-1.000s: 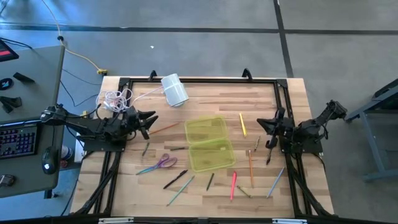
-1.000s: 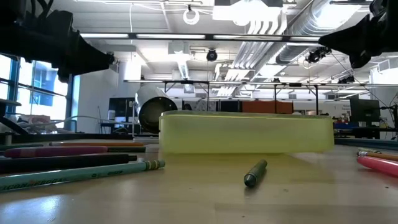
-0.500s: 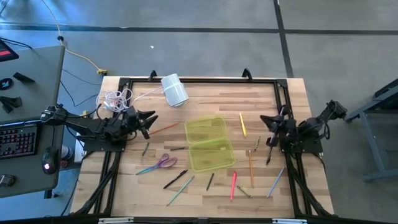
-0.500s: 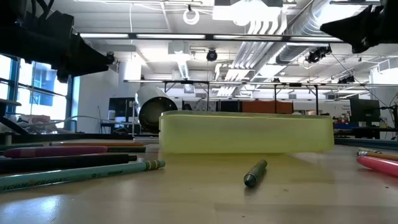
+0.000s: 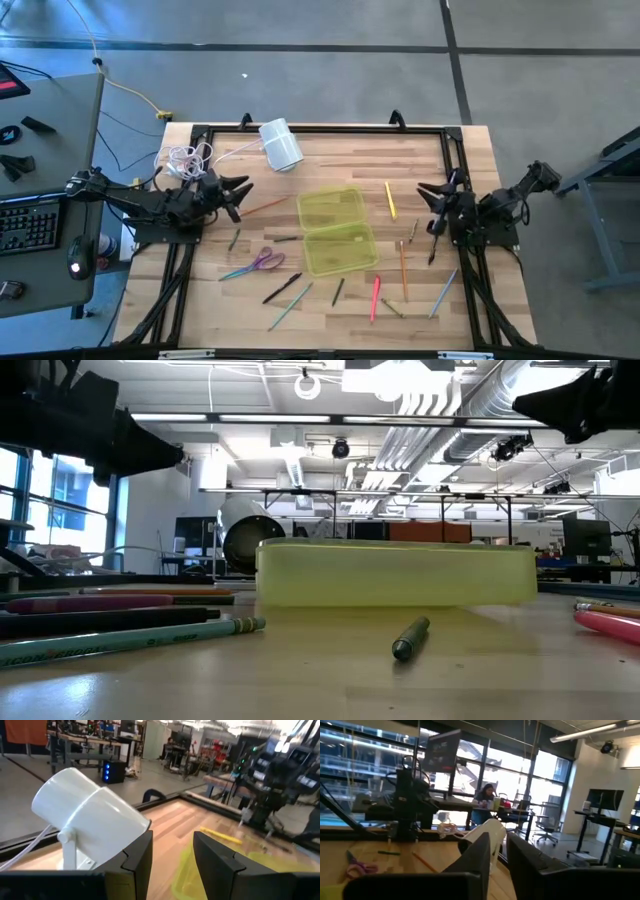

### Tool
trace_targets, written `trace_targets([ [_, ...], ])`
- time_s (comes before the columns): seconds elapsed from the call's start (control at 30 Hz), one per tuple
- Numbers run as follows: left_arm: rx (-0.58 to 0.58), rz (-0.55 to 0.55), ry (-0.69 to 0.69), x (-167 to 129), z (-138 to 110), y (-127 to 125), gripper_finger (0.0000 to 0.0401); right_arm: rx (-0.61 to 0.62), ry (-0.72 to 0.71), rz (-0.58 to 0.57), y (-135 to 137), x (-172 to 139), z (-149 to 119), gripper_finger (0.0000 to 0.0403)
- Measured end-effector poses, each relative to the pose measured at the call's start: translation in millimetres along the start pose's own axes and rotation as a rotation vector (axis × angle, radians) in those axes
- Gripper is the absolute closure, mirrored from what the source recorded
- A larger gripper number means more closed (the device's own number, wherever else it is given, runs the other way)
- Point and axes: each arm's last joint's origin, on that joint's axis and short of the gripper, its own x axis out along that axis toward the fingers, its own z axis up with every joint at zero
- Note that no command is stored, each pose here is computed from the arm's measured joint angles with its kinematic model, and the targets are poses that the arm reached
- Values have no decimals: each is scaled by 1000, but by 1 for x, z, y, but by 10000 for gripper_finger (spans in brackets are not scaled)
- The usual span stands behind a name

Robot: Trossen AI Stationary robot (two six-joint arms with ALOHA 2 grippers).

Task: Pick & place school supplies into a supply box
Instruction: Put the yellow pen into the supply box

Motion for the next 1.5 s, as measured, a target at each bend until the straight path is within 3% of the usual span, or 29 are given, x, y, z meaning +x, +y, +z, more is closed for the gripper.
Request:
trace_targets([
  [0.2,-11,-11,-54,0,7,-1,224,45,27,13,4,9,-6,283],
  [0.47,-23,-13,-182,-2,23,-3,224,47,284,-150,9,34,-19,256],
  [0.67,-15,-17,-211,-3,27,-3,224,115,594,-164,18,66,-26,257],
  [0.9,-20,-17,-211,-3,27,-3,224,244,1153,-173,26,103,-33,258],
  [1.03,-21,-13,-210,-3,27,-3,224,285,1362,-302,26,121,-37,258],
  [1.17,-20,-13,-209,-3,27,-3,224,264,1468,-382,26,135,-51,258],
  [1.4,-14,-16,-203,-3,26,-3,224,279,1591,-430,24,147,-79,258],
  [1.5,20,-12,-177,-2,37,-6,224,291,1629,-427,21,148,-86,258],
])
